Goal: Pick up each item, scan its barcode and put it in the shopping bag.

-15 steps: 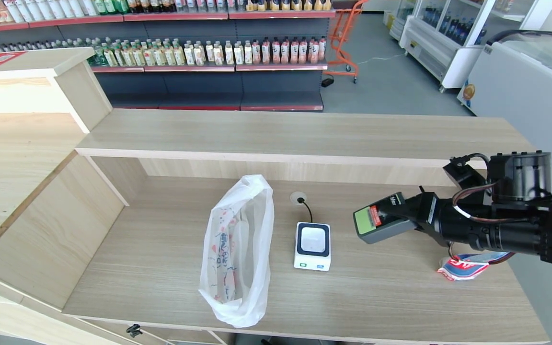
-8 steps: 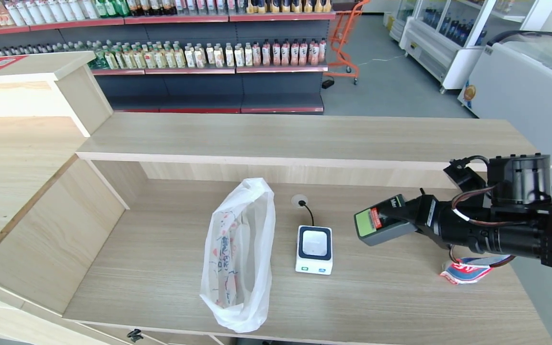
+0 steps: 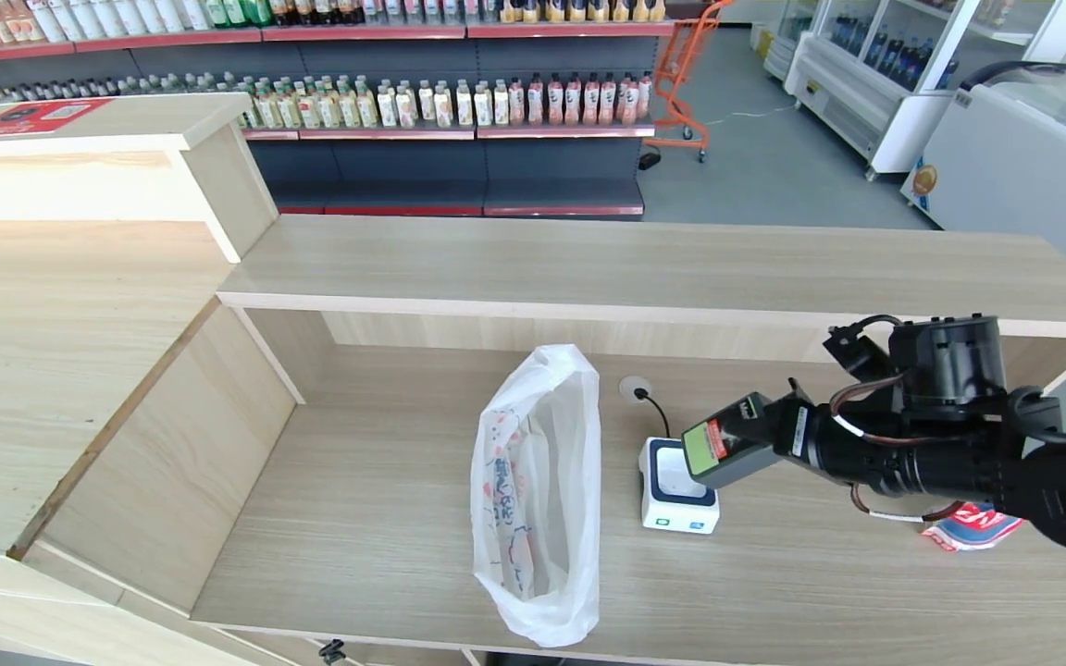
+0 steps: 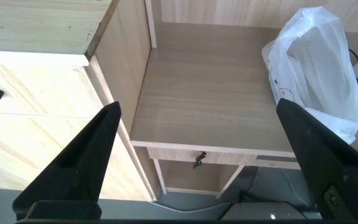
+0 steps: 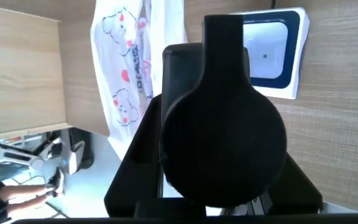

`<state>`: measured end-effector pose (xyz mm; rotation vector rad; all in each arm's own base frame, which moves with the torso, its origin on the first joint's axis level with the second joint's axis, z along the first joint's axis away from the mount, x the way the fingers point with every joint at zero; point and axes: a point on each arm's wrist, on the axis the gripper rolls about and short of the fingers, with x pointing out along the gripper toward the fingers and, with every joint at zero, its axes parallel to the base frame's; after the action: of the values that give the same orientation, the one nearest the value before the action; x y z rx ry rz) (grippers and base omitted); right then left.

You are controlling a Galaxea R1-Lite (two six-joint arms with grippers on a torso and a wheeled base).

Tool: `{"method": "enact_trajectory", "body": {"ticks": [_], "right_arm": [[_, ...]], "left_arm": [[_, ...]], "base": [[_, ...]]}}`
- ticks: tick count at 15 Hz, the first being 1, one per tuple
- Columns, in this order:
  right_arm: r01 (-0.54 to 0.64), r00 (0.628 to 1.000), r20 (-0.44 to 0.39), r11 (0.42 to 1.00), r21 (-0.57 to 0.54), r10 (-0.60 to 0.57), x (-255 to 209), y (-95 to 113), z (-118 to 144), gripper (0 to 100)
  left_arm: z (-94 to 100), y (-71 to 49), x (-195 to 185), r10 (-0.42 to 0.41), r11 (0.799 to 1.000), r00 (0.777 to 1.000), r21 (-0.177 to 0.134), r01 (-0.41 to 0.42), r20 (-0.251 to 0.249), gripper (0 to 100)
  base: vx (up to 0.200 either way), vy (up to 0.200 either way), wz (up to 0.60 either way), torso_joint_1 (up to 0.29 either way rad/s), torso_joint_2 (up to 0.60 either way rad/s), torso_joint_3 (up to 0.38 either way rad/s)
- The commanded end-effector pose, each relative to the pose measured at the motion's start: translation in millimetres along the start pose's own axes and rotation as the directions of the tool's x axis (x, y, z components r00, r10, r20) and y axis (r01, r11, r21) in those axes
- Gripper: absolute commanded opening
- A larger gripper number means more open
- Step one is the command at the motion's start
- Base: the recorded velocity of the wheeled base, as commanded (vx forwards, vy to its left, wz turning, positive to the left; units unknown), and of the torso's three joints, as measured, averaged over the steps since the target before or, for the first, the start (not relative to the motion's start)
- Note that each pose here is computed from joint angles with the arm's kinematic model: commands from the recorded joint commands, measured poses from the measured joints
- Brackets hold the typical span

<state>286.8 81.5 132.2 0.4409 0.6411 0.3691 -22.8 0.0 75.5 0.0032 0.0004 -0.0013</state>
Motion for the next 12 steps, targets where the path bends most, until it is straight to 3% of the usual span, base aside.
{"method": "enact_trajectory", "body": {"ticks": [1, 9, 12], "right_arm": [[0.120, 0.992, -0.034, 0.990, -0.068, -0.122, 37, -19, -11, 0], [0.046, 0.998, -0.032, 0.991, -0.127, -0.050, 98, 1, -11, 0], [0.038, 0.997, -0.063, 0.976, -0.214, -0.053, 114, 0, -21, 0]], "left_arm": [[0.0, 0.0, 0, 0.001, 1.000, 1.000, 0.000, -0.001, 0.000, 100], [0.0, 0.0, 0, 0.001, 1.000, 1.000, 0.000, -0.001, -0.001, 100], [0.0, 0.0, 0, 0.001, 1.000, 1.000, 0.000, -0.001, 0.000, 100]], "base": [[0.000, 0.000, 0.00, 0.000, 0.00, 0.000], [0.000, 0.000, 0.00, 0.000, 0.00, 0.000], [0.000, 0.000, 0.00, 0.000, 0.00, 0.000]]}}
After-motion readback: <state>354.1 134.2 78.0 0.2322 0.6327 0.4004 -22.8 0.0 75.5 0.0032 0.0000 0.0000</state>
